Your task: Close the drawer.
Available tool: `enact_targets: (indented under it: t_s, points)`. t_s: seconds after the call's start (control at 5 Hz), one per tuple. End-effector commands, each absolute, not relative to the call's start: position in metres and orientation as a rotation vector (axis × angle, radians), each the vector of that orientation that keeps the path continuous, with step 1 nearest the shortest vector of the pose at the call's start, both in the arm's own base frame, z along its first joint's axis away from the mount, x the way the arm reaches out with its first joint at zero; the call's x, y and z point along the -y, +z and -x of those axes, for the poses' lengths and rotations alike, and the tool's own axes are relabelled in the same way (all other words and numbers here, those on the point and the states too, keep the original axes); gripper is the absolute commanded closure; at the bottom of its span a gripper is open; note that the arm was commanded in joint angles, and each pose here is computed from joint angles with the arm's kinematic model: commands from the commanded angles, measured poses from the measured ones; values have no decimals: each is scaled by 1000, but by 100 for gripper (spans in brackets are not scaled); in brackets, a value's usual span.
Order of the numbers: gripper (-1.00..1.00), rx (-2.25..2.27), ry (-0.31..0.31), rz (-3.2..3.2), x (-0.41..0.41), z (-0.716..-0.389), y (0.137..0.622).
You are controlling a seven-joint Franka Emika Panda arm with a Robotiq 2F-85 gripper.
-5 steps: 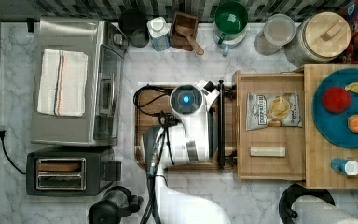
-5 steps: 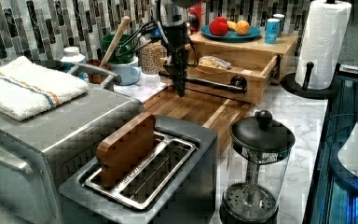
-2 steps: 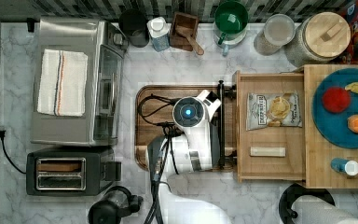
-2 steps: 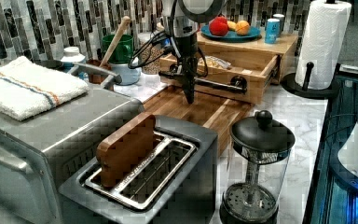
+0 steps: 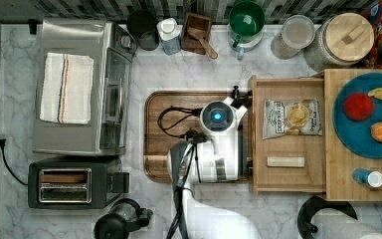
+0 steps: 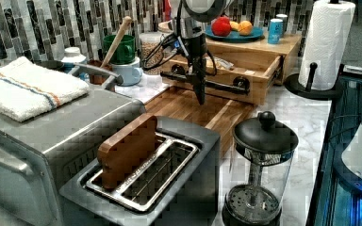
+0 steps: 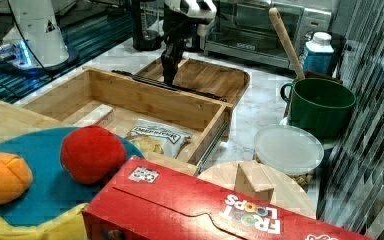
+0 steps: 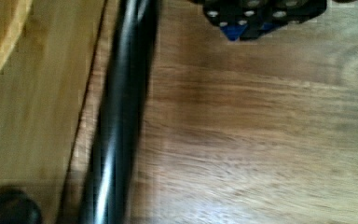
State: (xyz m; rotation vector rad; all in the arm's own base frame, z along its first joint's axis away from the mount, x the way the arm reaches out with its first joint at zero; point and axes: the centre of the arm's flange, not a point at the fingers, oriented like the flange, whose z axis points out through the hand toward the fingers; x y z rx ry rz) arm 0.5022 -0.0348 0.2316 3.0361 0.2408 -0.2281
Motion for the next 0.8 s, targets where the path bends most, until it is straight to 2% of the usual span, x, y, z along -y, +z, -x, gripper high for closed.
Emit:
enact_targets:
  t_s: [0.2,0.4,0.8]
  points:
    - [100,-80,14,-3089,180,-536,308]
    - [100,-39,5,-3093,223,-530,321]
    - [100,-64,107,-3107,330,-529,319]
